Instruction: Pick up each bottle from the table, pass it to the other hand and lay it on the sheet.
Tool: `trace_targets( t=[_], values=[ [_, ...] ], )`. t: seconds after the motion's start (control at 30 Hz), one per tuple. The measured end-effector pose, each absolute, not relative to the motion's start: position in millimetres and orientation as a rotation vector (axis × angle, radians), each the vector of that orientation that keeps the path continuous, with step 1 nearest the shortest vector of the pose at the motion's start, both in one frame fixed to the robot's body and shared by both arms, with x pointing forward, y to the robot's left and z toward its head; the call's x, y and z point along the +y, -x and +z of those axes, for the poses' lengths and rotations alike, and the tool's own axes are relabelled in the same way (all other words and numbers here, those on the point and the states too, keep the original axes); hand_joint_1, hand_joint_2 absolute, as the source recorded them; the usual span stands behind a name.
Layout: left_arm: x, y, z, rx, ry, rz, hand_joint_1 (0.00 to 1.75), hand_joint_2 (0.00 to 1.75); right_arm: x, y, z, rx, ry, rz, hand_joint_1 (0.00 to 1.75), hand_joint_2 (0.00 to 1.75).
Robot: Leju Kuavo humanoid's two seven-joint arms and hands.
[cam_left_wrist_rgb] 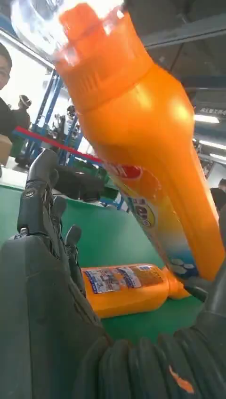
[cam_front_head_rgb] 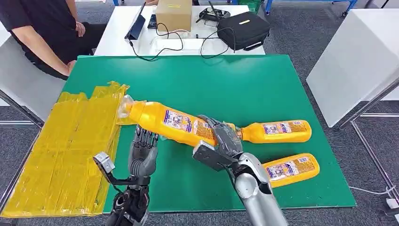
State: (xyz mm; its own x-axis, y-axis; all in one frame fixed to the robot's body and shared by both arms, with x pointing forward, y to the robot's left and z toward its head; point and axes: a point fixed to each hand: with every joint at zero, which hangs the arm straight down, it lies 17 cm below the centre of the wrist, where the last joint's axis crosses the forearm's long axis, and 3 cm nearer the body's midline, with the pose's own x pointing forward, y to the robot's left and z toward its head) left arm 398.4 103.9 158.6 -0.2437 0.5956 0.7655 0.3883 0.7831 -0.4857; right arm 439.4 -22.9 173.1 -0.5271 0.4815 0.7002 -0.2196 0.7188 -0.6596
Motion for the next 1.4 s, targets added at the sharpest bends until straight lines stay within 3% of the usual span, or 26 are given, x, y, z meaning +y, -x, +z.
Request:
trace_targets(
  t=[0.8,1.4],
  values=[
    [88,-408,154,-1.813,0.833,0.256,0.0,1.75,17,-410,154,-1.88,0.152,0.926,1.75,1.75],
    [121,-407,128,-1.799,0.804,0.357,0.0,1.75,58,-363,114,-1.806,0.118,1.034,1.75,1.75]
  ],
)
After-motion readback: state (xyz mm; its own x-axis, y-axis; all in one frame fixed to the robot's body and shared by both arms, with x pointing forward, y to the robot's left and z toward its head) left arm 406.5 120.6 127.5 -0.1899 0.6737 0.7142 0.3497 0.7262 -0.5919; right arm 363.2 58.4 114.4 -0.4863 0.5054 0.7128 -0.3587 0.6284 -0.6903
